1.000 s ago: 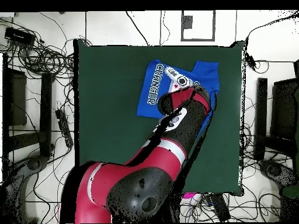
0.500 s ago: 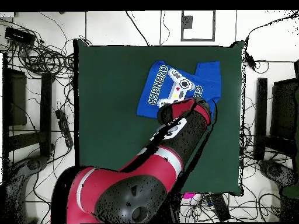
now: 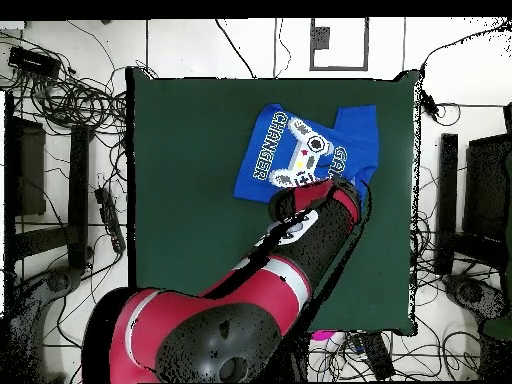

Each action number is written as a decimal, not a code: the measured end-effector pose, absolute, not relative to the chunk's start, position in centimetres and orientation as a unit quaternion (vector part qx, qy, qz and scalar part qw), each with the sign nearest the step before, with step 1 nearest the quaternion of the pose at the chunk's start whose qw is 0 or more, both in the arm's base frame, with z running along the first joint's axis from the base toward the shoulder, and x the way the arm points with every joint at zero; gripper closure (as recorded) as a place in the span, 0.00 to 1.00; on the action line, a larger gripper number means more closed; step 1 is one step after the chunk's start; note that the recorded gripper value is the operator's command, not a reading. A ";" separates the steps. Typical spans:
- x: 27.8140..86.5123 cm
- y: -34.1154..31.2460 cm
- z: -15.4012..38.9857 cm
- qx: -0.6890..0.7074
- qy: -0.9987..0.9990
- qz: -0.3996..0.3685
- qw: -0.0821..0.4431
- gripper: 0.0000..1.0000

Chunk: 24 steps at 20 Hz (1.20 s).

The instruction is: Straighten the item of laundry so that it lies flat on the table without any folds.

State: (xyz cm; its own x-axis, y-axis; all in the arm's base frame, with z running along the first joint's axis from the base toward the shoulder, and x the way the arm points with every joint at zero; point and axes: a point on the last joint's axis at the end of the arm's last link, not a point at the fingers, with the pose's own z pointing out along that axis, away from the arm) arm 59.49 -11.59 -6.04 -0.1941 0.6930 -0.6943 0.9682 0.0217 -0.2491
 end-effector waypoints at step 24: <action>66.5 -12.5 10.8 0.618 0.664 -0.307 0.287 0.00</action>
